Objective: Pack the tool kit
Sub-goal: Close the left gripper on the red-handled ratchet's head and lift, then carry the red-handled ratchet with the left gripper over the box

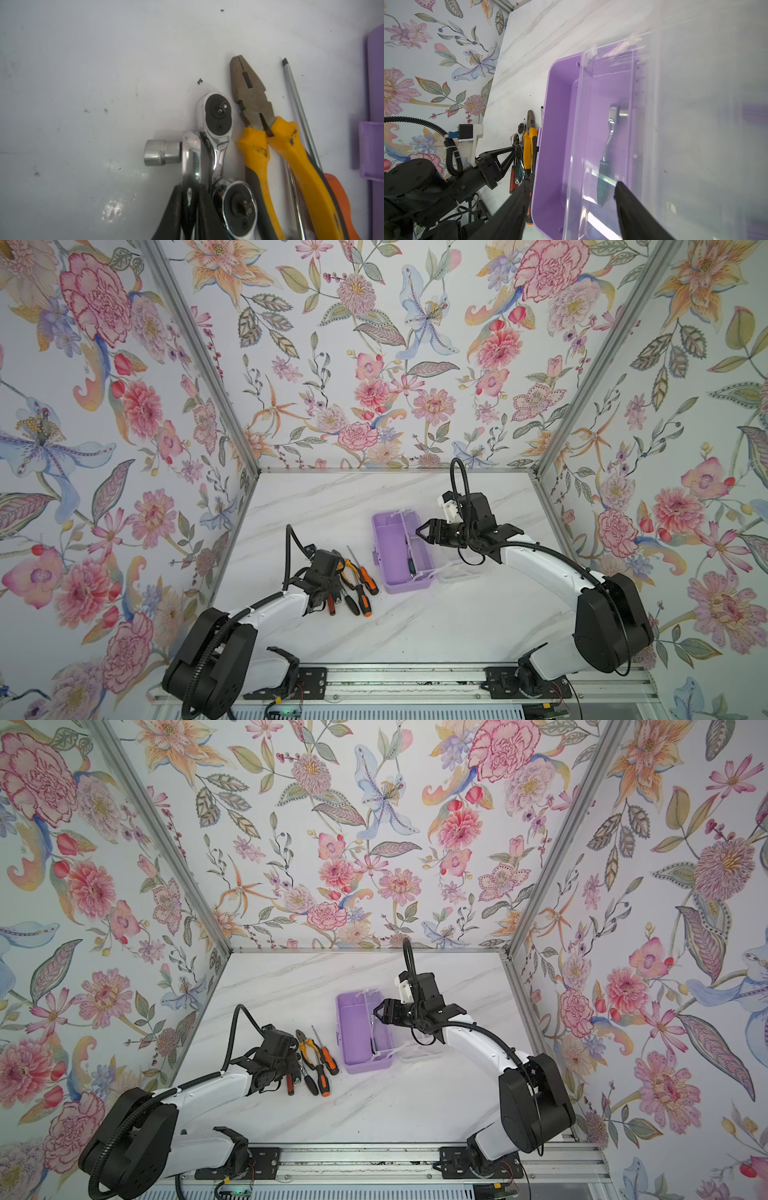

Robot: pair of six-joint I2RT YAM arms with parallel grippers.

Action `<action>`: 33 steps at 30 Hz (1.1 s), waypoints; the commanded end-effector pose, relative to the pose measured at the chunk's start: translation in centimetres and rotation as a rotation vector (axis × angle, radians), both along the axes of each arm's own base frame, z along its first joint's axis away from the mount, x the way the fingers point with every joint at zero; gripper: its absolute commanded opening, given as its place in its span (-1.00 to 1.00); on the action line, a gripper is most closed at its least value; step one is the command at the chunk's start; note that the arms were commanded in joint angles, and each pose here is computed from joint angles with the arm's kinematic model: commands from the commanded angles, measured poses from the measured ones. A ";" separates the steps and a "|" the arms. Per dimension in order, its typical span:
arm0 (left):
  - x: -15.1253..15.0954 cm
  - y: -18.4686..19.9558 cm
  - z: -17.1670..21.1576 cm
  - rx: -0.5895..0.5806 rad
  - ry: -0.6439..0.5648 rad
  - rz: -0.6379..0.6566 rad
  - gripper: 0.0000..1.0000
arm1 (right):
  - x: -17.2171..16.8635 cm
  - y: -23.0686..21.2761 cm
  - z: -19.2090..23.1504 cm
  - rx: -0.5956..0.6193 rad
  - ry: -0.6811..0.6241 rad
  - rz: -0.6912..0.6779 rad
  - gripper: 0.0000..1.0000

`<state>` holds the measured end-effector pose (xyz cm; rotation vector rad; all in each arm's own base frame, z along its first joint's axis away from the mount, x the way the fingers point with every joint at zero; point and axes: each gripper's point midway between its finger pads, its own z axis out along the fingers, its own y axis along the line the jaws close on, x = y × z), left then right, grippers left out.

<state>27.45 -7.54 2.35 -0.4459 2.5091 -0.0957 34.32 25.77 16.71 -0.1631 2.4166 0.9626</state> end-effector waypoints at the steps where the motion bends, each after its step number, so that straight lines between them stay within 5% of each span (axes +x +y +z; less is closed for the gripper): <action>1: -0.7 0.9 -1.0 0.029 0.040 -0.004 -0.84 | 0.5 -0.4 -0.7 -0.008 0.003 -0.015 0.32; 3: -0.5 1.1 -0.4 0.037 0.032 -0.006 -1.00 | 0.5 -0.4 -0.4 -0.002 0.000 -0.015 0.32; 10: 1.2 0.4 5.8 0.031 -0.064 -0.051 -1.00 | 0.6 -0.4 0.1 0.009 -0.004 -0.017 0.32; 16: 3.4 -4.0 13.6 -0.206 -0.245 -0.083 -1.00 | 0.8 -0.6 0.3 0.027 -0.001 -0.027 0.32; 20: 5.1 -8.6 16.4 -0.191 -0.290 -0.139 -1.00 | 0.8 -0.3 0.3 0.044 0.010 -0.022 0.32; 33: 11.2 -20.5 14.7 -0.357 -0.307 -0.274 -1.00 | 0.3 -1.9 0.6 0.051 0.003 -0.047 0.32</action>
